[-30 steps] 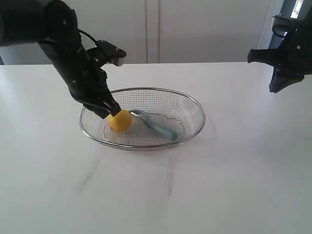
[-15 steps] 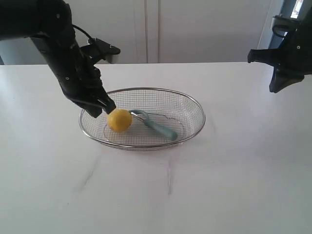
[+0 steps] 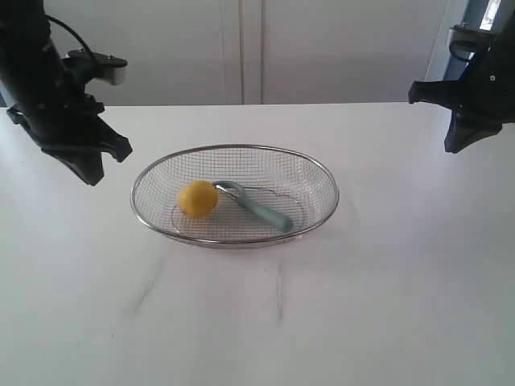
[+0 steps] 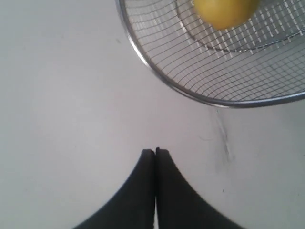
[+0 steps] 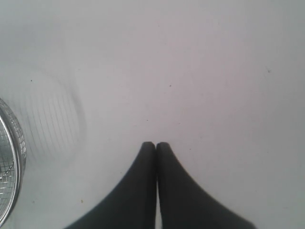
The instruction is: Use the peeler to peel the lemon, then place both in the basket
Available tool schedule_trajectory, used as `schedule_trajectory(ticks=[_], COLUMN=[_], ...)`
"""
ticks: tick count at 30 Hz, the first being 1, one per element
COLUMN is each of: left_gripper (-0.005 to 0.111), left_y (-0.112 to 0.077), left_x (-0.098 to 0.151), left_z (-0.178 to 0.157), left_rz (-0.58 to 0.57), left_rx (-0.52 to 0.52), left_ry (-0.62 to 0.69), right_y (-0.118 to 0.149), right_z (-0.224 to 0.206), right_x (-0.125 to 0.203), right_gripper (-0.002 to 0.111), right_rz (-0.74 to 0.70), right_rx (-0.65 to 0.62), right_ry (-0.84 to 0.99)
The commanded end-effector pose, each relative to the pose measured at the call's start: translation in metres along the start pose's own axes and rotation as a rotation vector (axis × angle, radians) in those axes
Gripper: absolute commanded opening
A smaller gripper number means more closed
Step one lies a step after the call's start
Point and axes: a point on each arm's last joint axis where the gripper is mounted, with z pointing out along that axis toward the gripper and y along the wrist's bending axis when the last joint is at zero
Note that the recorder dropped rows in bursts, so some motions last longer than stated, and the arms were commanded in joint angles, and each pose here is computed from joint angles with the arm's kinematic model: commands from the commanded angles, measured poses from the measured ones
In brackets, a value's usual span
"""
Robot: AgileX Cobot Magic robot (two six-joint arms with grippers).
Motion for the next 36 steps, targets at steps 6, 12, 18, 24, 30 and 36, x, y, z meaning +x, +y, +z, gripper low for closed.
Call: schedule_trajectory(ticks=[6,12,18,24,30,36], left_gripper=[0.000,0.000,0.000,0.000,0.000,0.000], left_y=[0.020,0.022,0.022,0.022,0.022,0.021], left_x=[0.014,0.016,0.014,0.014,0.014,0.013], left_z=[-0.013,-0.017,-0.017,-0.017,-0.017,-0.017], left_rz=[-0.108,-0.108,-0.105,-0.105,-0.105,-0.112], left_rx=[-0.019,-0.028,-0.034,-0.035,-0.033,-0.024], left_ry=[0.046,0.053,0.025,0.023,0.025,0.021], right_y=[-0.002,-0.002,-0.002,-0.002,-0.002,-0.002], right_z=[-0.005,-0.005,-0.005,-0.005,-0.005,-0.005], right_x=[0.000,0.000,0.000,0.000,0.000,0.000], right_gripper=[0.000,0.000,0.000,0.000,0.000,0.000], right_rz=[-0.001,-0.001,-0.001,-0.001,-0.001,-0.001], right_rx=[0.006,0.006,0.006,0.006,0.006,0.006], right_ry=[-0.016,-0.016,-0.016,-0.016,-0.016,-0.016])
